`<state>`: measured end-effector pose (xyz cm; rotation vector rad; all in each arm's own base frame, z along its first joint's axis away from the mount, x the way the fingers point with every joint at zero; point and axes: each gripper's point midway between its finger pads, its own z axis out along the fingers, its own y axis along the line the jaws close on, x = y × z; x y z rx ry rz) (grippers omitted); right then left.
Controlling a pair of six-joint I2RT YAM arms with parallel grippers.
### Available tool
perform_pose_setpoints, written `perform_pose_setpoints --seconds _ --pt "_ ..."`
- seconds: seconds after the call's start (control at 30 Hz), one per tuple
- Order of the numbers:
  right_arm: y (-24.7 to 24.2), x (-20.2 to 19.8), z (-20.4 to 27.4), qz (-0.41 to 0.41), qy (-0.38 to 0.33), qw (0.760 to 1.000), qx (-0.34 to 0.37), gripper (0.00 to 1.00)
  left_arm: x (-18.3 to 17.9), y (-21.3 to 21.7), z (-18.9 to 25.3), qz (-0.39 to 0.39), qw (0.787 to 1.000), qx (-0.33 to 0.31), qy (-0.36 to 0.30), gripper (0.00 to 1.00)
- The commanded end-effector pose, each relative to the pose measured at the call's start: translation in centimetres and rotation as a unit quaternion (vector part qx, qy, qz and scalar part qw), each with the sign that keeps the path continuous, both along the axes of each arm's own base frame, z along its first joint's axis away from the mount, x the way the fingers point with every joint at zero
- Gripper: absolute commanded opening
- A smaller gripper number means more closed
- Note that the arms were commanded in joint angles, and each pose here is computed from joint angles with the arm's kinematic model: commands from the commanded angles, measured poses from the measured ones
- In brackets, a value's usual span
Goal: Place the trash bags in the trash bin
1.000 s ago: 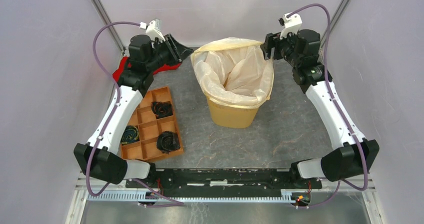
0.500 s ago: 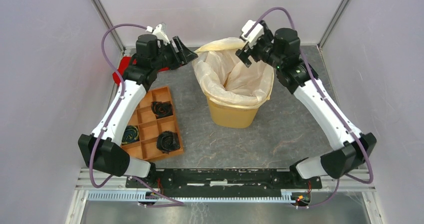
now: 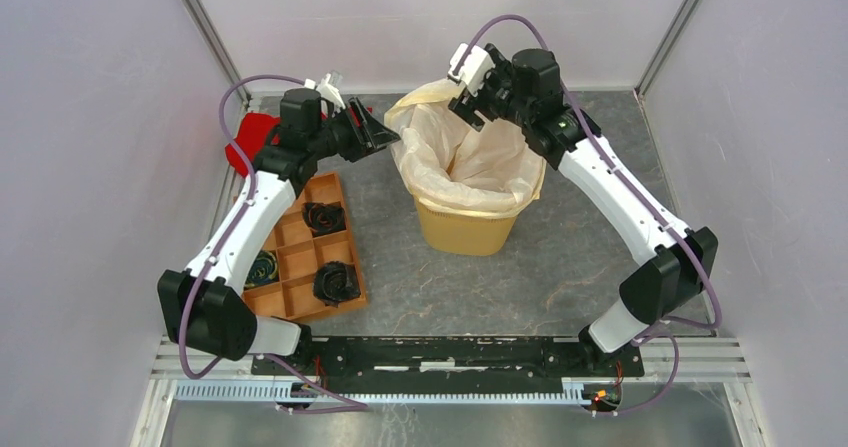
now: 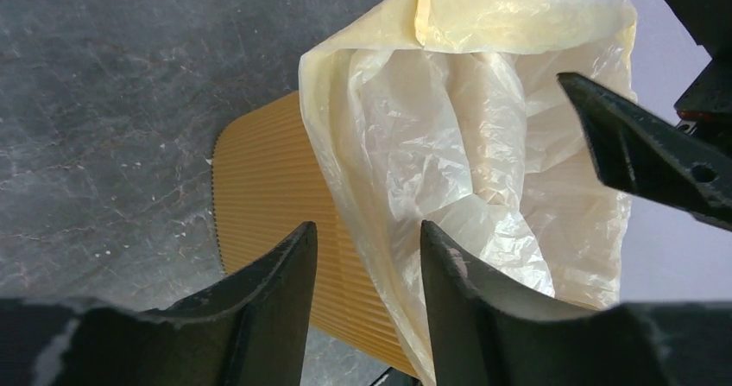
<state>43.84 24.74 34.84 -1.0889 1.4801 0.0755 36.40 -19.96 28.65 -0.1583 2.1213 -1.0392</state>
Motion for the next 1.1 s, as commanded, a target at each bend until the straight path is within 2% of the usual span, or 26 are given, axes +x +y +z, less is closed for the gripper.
perform_pose_setpoints --seconds 0.0,0.13,0.3,0.47,0.53,0.6,0.67,0.77,0.83,0.93,1.07 --pt "0.7 0.4 3.5 -0.012 -0.047 0.998 0.034 0.77 -0.6 -1.2 1.4 -0.019 0.999 -0.046 -0.002 0.52" --pt "1.1 0.7 3.5 -0.017 -0.038 0.997 0.059 0.65 -1.0 -1.3 1.3 -0.025 0.998 -0.051 -0.002 0.5" --pt "0.3 1.9 4.1 -0.065 -0.043 0.993 0.089 0.46 -1.7 -1.5 1.5 -0.034 0.997 -0.063 -0.001 0.56" --pt "1.3 2.5 4.8 -0.058 -0.032 0.991 0.116 0.35 -2.2 -1.6 1.8 -0.042 0.997 -0.067 -0.006 0.55" --pt "1.9 2.3 4.6 -0.042 -0.025 0.992 0.117 0.39 -2.3 -1.5 1.8 -0.043 0.997 -0.063 -0.006 0.55" --pt "2.4 1.5 4.5 -0.017 -0.021 0.994 0.109 0.55 -2.3 -1.5 1.8 -0.043 0.997 -0.06 -0.009 0.55" --pt "2.6 0.6 4.5 0.001 -0.023 0.995 0.1 0.75 -2.2 -1.3 1.8 -0.038 0.998 -0.056 -0.011 0.55" --pt "2.1 0.0 4.3 0.003 -0.039 0.996 0.076 0.92 -2.1 -1.5 1.7 -0.044 0.997 -0.057 -0.01 0.53" --pt "1.2 0.4 3.7 -0.03 -0.054 0.997 0.046 0.97 -2.2 -1.7 1.6 -0.05 0.997 -0.058 -0.007 0.48" --pt "0.3 1.4 2.9 -0.072 -0.056 0.996 0.007 0.97 -2.4 -1.6 1.7 -0.049 0.997 -0.062 -0.011 0.44" --pt "0.5 1.6 2.4 -0.075 -0.054 0.996 -0.016 0.97 -2.6 -1.7 1.7 -0.048 0.996 -0.072 -0.01 0.41"
